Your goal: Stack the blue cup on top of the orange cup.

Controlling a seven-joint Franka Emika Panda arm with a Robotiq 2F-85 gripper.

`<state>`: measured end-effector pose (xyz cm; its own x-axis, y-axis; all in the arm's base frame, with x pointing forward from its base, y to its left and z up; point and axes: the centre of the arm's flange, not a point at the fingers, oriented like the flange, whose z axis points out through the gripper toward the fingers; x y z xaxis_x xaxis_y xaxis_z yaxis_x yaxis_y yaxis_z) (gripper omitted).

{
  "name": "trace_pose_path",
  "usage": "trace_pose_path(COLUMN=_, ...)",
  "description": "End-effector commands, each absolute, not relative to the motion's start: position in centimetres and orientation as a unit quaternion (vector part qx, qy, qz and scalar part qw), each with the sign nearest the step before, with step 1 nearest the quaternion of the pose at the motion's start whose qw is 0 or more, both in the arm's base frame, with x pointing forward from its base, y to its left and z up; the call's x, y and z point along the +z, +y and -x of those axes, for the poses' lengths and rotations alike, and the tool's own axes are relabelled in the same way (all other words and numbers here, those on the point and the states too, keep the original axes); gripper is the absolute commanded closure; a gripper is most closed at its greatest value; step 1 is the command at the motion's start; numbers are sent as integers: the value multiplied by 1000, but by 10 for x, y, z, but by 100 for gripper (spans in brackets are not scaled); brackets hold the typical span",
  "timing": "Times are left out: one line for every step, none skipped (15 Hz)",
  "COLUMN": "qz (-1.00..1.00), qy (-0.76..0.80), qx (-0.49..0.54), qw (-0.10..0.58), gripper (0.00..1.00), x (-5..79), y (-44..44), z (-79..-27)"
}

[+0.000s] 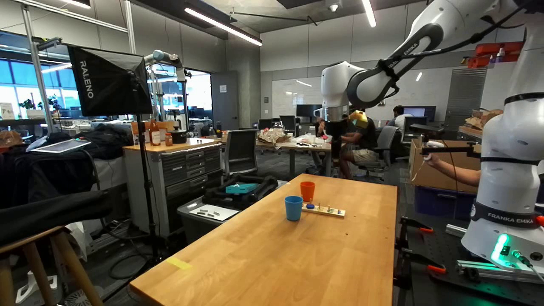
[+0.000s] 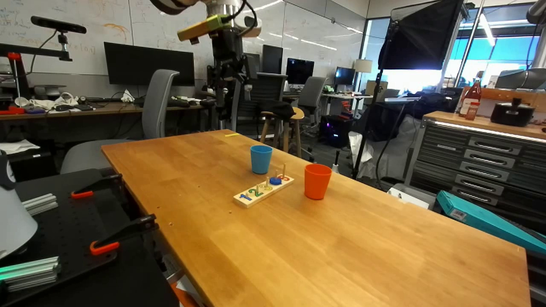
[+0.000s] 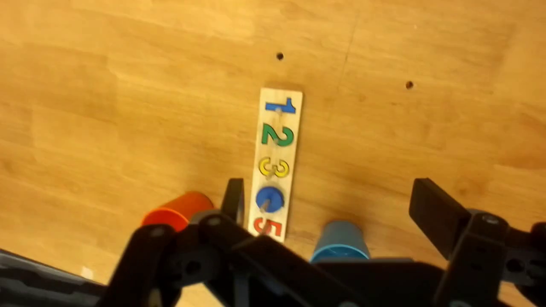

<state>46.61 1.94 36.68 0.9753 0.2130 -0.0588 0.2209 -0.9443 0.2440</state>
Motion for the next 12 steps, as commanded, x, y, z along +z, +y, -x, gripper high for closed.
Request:
trace_pose_path(qz=-987, qy=115, qx=-3, qw=109, gripper=0, x=330, y=65, z=-542)
trace_pose_path(qz=-987, qy=118, qx=-1, qw=106, gripper=0, x=317, y=78, z=-555)
trace_pose_path(qz=-987, qy=120, qx=-2, qw=103, gripper=0, x=304, y=90, z=-568)
trace_pose_path(qz=-988, qy=119, qx=0, qw=102, gripper=0, x=294, y=101, z=-582)
trace_pose_path(qz=-988, qy=120, qx=-3, qw=99, gripper=0, x=280, y=111, z=-595)
trace_pose_path(qz=-988, qy=121, qx=-1, qw=100, gripper=0, x=271, y=118, z=-605)
trace_pose_path(qz=-988, qy=122, qx=-1, qw=99, gripper=0, x=259, y=124, z=-614)
trace_pose_path(qz=-988, qy=122, qx=-3, qw=99, gripper=0, x=250, y=128, z=-622)
trace_pose_path(qz=-988, qy=121, qx=-5, qw=99, gripper=0, x=242, y=130, z=-628)
trace_pose_path(qz=-988, qy=121, qx=-6, qw=99, gripper=0, x=231, y=134, z=-634)
trace_pose_path(qz=-988, qy=120, qx=-9, qw=100, gripper=0, x=225, y=134, z=-639)
trace_pose_path(qz=-988, qy=118, qx=-10, qw=102, gripper=0, x=218, y=134, z=-643)
